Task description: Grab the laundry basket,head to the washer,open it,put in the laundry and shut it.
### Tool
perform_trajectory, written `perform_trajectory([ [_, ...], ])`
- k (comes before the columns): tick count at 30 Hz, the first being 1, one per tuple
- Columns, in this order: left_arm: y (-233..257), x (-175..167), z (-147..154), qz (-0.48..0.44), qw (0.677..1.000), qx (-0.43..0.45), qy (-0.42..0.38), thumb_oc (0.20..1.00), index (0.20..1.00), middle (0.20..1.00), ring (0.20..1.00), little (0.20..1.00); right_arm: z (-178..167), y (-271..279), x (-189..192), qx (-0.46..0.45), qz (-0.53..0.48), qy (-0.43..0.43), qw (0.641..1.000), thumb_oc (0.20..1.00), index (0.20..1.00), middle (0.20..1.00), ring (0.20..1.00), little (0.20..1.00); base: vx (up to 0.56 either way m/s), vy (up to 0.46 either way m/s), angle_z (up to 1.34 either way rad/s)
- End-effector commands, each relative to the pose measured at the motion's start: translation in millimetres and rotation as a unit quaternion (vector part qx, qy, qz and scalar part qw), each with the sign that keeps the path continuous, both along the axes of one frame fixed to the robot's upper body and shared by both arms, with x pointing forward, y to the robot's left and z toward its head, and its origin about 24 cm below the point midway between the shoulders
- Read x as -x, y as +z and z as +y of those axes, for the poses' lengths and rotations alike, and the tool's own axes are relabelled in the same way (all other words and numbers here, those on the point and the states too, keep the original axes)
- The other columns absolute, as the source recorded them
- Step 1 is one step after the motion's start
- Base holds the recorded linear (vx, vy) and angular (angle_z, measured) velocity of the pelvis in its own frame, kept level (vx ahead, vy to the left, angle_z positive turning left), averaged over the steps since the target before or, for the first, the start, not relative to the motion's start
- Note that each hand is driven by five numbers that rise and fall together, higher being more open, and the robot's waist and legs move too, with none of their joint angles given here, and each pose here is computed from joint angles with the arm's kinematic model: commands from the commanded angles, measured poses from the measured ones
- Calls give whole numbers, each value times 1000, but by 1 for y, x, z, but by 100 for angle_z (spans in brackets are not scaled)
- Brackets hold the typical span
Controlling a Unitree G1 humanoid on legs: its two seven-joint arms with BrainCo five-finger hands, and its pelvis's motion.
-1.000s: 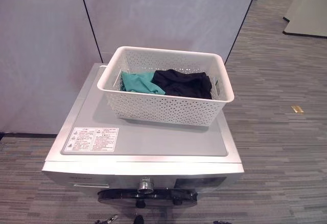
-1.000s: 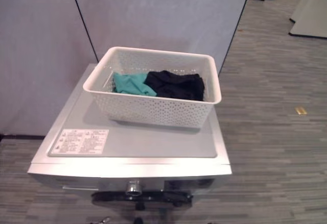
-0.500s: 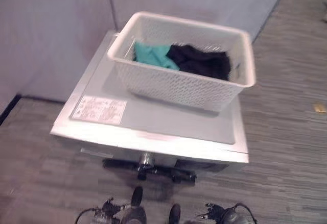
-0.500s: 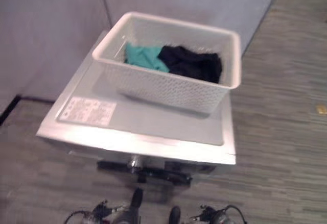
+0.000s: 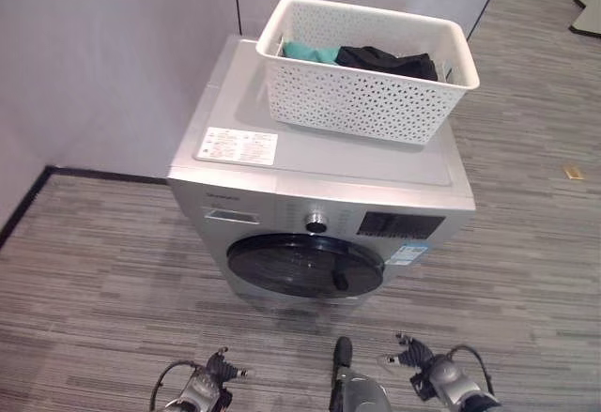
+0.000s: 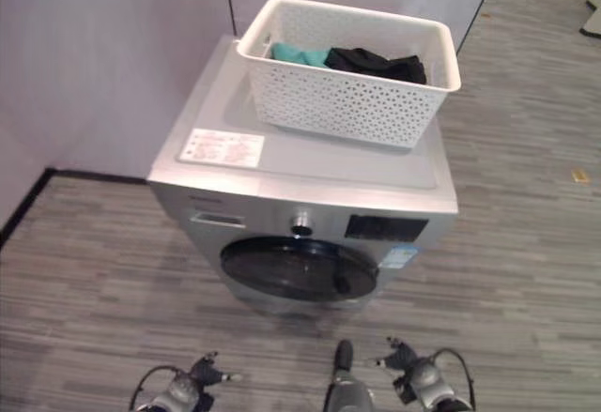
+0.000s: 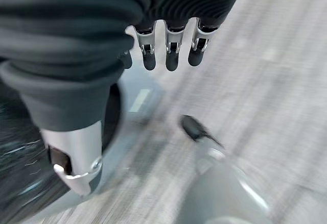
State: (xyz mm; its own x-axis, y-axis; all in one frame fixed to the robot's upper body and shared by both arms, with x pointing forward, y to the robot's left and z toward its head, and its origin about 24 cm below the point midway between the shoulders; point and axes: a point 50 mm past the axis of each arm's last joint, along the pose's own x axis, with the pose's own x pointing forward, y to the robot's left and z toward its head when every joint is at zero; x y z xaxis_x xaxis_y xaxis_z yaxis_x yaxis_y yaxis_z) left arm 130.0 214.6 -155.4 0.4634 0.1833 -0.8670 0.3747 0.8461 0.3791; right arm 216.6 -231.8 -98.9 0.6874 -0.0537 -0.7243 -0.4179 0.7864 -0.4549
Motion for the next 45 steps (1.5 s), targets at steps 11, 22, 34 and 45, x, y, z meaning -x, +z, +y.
perform_trajectory([
  [11,2,3,3,-27,999,12,11,1000,1000,1000,1000,1000,-10,70,-67,73,-172,60,981,1000,1000,1000,1000,1000,-72,-92,-28],
  [22,1,0,-12,-38,999,30,-8,1000,1000,1000,1000,1000,-13,114,-107,130,-245,71,958,1000,1000,1000,1000,1000,-16,-81,13],
  [34,8,-26,-29,-75,996,48,-20,1000,1000,1000,1000,1000,-27,149,-144,72,-281,-83,953,1000,1000,1000,1000,1000,-97,-22,14],
  [45,17,-42,-34,-106,991,64,-49,1000,1000,1000,1000,1000,-107,270,-157,114,-403,-205,885,1000,1000,1000,1000,1000,-32,15,15],
])
